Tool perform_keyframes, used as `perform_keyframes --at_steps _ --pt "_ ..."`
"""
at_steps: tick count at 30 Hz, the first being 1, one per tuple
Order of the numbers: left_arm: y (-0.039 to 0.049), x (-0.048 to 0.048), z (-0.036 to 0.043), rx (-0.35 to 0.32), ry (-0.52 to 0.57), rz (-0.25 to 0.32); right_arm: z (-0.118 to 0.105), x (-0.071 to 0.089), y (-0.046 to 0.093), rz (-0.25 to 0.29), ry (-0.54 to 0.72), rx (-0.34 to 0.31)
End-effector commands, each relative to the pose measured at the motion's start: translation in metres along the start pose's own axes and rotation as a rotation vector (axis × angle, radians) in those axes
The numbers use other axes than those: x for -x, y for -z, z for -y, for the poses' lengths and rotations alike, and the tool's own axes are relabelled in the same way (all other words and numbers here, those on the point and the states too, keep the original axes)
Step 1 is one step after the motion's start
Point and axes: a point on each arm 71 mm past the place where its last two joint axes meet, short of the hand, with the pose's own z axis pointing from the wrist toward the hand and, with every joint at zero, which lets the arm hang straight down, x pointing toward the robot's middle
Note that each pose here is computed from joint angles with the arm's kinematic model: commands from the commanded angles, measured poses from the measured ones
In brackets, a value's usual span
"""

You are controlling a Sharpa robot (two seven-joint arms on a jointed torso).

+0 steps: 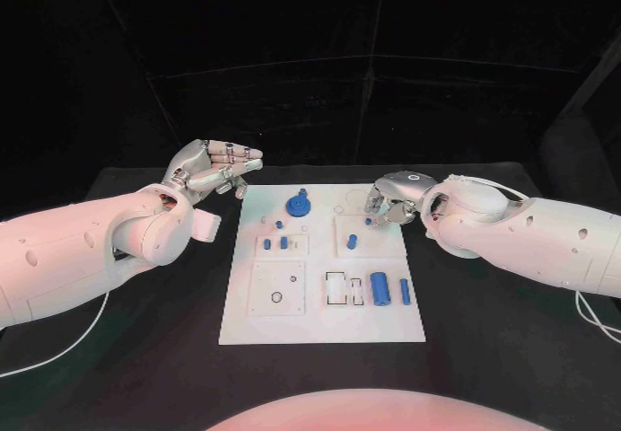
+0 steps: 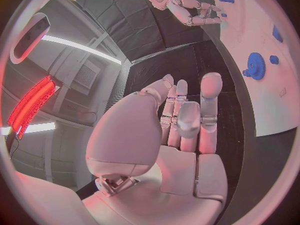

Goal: Assemble the parts on the task board

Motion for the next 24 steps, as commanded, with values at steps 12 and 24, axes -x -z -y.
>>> perform_keyframes --at_steps 12,24 --pt "-0.0005 -0.0026 -0.0013 0.013 0.03 -0.01 -0.007 -0.008 -0.005 -0.046 0.0 0.032" --pt "-0.0001 -0.0025 -0.002 0.023 0.033 -0.014 -0.005 -0.016 -0.006 -0.097 0.004 0.004"
